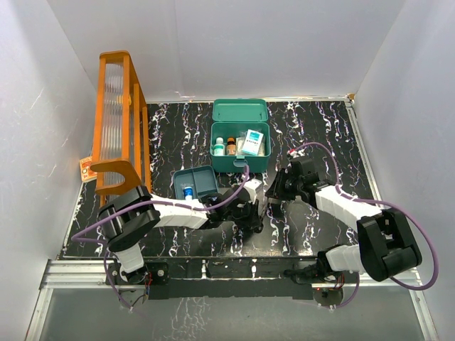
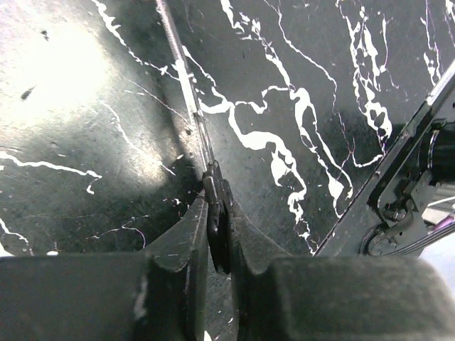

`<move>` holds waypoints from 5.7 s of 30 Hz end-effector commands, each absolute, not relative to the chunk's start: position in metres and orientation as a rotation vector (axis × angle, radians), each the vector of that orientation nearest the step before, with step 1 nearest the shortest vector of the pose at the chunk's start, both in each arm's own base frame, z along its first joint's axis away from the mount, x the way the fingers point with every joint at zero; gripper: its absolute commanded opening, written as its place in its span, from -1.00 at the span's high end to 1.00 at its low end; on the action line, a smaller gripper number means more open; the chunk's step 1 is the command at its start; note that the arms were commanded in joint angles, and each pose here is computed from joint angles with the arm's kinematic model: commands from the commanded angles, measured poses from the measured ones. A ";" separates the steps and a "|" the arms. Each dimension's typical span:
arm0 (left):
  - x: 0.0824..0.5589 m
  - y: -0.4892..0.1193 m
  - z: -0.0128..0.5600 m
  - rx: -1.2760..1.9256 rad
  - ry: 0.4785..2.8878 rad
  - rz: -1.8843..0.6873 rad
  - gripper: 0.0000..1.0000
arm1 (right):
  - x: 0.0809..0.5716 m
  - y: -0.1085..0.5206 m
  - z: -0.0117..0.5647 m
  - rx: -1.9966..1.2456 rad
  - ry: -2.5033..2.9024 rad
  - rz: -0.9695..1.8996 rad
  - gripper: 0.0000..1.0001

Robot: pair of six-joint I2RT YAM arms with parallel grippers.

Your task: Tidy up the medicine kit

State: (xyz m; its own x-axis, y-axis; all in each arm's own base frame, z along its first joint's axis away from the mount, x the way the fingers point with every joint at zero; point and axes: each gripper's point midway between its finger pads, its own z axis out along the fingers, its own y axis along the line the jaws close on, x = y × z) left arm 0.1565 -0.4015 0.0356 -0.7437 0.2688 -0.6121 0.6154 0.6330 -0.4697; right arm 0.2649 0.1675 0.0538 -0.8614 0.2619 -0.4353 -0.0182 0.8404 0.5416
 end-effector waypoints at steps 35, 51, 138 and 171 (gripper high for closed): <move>0.337 -0.303 0.224 1.332 1.866 -0.458 1.00 | 0.277 0.120 0.265 0.398 1.955 0.666 -0.18; 0.388 -0.299 0.164 1.826 1.817 -0.326 1.00 | 0.295 0.126 0.257 0.410 2.049 0.619 -0.17; 0.435 -0.223 0.174 0.150 2.296 -0.180 -0.23 | 0.438 0.151 0.177 0.276 2.268 0.310 0.22; 0.329 -0.230 0.111 0.288 2.558 -0.516 0.60 | 0.338 0.148 0.146 0.204 2.470 0.399 0.76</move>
